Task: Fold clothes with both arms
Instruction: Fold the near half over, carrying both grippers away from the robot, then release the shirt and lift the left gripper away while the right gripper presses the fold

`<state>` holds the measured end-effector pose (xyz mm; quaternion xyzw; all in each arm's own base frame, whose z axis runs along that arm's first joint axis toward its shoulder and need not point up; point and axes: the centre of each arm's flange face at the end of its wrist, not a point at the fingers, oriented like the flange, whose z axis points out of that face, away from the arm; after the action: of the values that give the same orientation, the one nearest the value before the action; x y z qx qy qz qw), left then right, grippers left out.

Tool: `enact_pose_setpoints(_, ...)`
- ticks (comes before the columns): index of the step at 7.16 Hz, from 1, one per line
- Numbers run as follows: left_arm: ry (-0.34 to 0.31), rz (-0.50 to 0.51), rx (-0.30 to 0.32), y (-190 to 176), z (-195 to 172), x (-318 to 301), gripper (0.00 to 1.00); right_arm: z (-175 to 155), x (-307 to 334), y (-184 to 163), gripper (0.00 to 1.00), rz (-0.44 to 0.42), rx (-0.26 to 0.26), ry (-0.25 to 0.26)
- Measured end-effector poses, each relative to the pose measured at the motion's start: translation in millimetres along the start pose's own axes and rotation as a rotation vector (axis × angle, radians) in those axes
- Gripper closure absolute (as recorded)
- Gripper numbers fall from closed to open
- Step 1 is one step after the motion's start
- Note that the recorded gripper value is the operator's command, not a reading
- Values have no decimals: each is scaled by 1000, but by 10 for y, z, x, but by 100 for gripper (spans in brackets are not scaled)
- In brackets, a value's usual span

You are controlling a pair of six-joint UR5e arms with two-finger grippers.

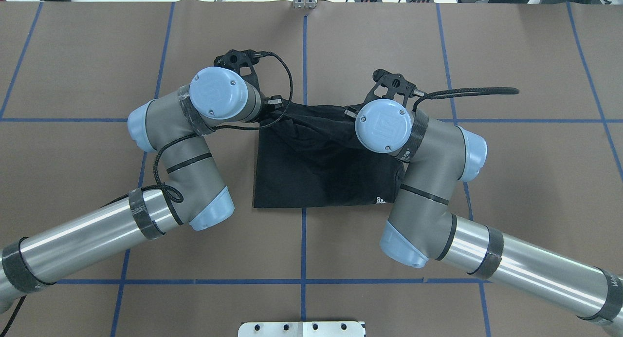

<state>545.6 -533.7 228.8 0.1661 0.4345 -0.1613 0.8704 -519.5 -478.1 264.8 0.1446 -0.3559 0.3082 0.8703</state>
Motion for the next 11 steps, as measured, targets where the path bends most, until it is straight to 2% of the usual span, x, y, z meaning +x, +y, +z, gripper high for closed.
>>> enact_pose_setpoints(1, 0, 4, 1, -11, -3, -6, 90, 22, 13, -5, 90, -6, 1, 5)
enact_pose_setpoints(2, 1, 6, 2, -19, -5, -10, 1, 50, 26, -28, 1, -16, 1, 11)
enact_pose_setpoints(3, 4, 16, 3, -27, -6, -18, 0, 59, 31, -83, 0, -41, -9, 14)
enact_pose_setpoints(5, 41, 78, 12, -96, -73, -67, 0, 26, 39, -300, 0, -112, -61, 13)
enact_pose_setpoints(7, 92, 166, -13, -274, -374, -362, 0, -172, 25, -525, 0, -160, -142, -23)
enact_pose_setpoints(8, 114, 237, -21, -384, -578, -609, 0, -282, 1, -561, 0, -171, -164, -45)
enact_pose_setpoints(9, 125, 295, -24, -467, -712, -810, 0, -361, -49, -482, 0, -182, -174, -62)
enact_pose_setpoints(10, 127, 340, -26, -533, -783, -972, 0, -420, -161, -228, 5, -202, -173, -71)
enact_pose_setpoints(11, 124, 370, -29, -577, -807, -1094, 0, -482, -301, 117, 79, -224, -163, -69)
